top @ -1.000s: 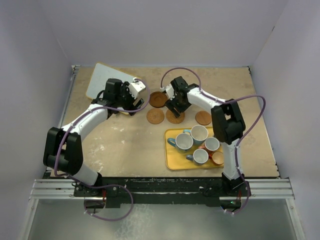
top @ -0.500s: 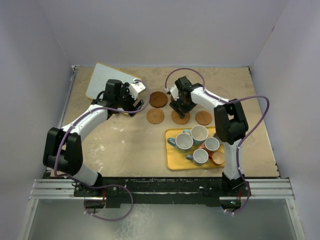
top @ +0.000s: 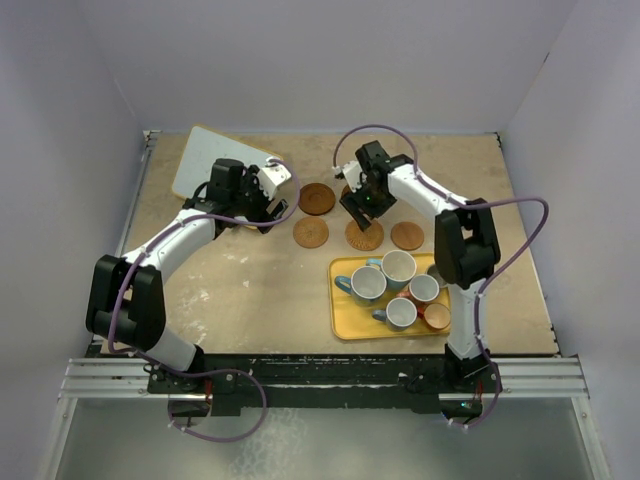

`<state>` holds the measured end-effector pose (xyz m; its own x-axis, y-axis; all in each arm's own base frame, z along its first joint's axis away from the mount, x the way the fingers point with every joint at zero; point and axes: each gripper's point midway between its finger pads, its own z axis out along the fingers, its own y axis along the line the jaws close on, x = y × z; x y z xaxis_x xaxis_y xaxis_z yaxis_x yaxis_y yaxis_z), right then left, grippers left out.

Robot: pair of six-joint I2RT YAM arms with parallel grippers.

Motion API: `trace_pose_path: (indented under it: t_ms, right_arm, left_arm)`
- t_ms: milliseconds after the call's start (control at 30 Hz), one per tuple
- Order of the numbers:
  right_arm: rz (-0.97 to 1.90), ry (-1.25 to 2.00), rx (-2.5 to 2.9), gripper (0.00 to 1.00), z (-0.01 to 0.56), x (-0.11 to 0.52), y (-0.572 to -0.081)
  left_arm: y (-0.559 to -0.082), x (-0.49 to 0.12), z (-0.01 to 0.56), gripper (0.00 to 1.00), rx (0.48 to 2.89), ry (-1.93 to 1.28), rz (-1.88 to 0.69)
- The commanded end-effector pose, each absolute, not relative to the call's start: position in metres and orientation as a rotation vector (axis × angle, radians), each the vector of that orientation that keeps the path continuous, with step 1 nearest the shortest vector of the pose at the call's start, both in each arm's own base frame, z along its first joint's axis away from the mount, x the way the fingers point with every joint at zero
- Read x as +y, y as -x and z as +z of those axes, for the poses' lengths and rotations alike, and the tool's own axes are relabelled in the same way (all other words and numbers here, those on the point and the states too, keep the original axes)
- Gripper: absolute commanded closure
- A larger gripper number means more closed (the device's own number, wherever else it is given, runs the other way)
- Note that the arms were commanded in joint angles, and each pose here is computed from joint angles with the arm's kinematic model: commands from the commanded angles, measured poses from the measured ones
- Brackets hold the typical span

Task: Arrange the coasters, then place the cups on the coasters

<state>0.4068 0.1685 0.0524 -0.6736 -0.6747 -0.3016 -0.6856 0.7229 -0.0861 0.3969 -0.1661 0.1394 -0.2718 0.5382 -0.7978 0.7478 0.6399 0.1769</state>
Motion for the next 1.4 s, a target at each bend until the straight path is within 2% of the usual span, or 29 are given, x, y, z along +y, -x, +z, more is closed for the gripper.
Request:
trace_pose_path:
  t_ms: [0,267,700,1033,1367]
  right_arm:
    - [0.122,1.000,2.503,0.28,0.117,0.171,-0.415]
    - [0.068,0.865,2.545,0.28,0.127,0.118,-0.416]
    - [-0.050,0.782,2.695,0.28,0.083,0.042,-0.401]
    - [-0.059,0.803,2.781,0.31,0.048,0.029,-0.397]
    - [-0.080,0.802,2.799,0.37,0.033,0.027,-0.406]
  left_arm:
    - [-0.398,-0.169,0.161,0.19,1.880,-1.016,-0.294]
    - [-0.397,-0.169,0.162,0.19,1.865,-1.023,-0.291]
    - [-0.395,-0.172,0.166,0.20,1.839,-1.039,-0.301]
    - [-0.392,-0.175,0.164,0.20,1.834,-1.052,-0.324]
    - [-0.389,-0.174,0.162,0.20,1.833,-1.062,-0.323]
